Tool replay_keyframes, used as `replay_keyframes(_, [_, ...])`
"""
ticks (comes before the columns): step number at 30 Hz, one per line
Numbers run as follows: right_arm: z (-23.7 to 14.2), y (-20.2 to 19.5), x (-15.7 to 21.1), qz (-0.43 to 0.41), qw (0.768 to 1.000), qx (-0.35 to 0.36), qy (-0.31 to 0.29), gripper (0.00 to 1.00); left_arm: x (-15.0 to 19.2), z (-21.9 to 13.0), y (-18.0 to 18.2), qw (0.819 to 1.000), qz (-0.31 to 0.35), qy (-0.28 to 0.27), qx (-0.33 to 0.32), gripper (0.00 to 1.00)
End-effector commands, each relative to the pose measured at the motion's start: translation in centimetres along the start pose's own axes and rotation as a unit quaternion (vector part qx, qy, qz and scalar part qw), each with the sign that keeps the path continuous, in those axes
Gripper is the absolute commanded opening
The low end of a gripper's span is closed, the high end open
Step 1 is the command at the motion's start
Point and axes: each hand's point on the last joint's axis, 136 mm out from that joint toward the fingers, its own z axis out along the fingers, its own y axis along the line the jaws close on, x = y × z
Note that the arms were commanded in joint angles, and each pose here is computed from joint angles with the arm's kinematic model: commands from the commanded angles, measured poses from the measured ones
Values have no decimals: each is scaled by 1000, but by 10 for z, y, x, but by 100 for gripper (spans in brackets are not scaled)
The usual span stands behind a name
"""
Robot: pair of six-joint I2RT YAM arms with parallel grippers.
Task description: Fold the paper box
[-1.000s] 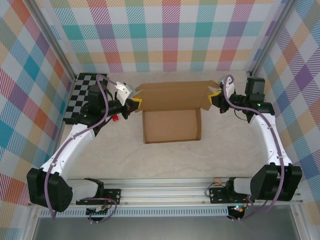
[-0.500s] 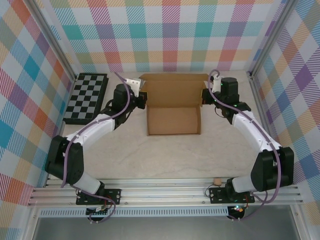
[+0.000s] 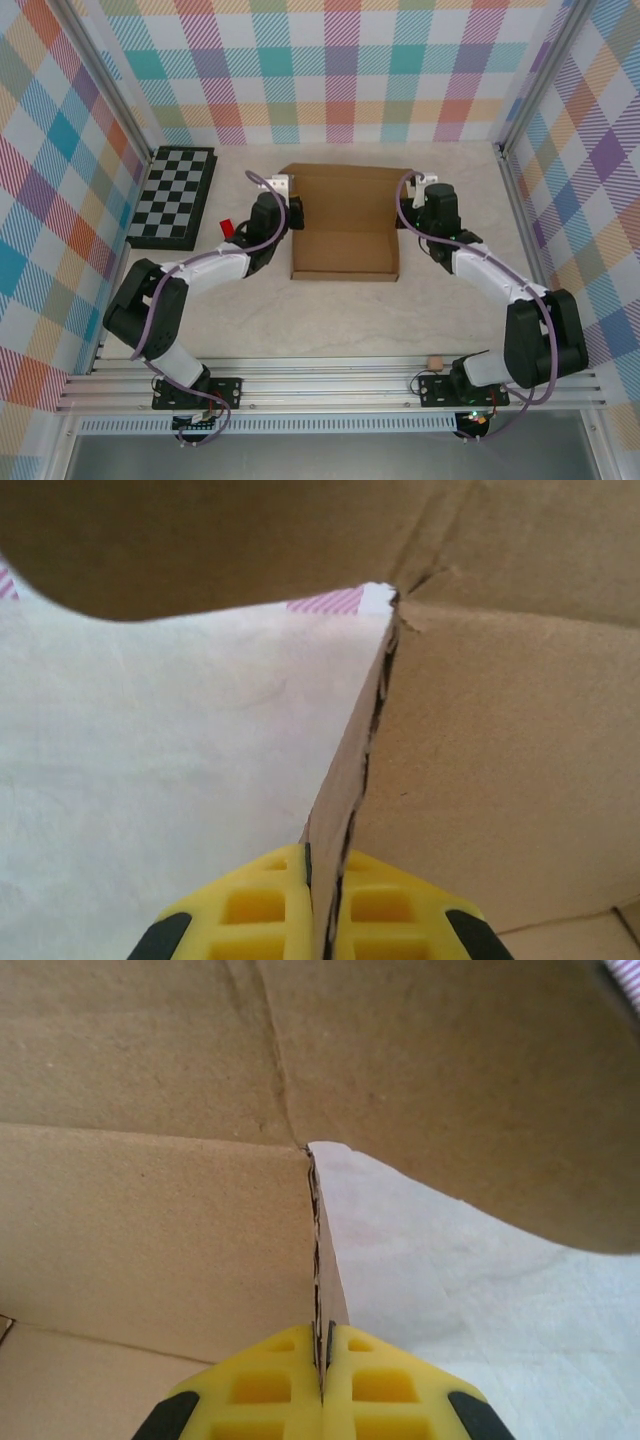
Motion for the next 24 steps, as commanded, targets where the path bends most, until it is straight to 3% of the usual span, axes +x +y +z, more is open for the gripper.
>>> replay_keyframes(1, [-14, 42, -5, -14, 996, -79, -40, 0, -15, -22, -52, 993, -11, -52, 106, 0])
replay_keyframes(6, [-25, 43, 27, -14, 996, -79, -25, 0, 7, -37, -50, 992, 0, -44, 119, 0])
replay_keyframes(18, [-53, 31, 89, -2, 998, -52, 31, 0, 64, -65, -71, 990, -43, 16, 134, 0])
replay_keyframes(24, [-68, 20, 120, 18, 998, -29, 55, 0, 89, -74, -46, 994, -30, 19, 103, 0])
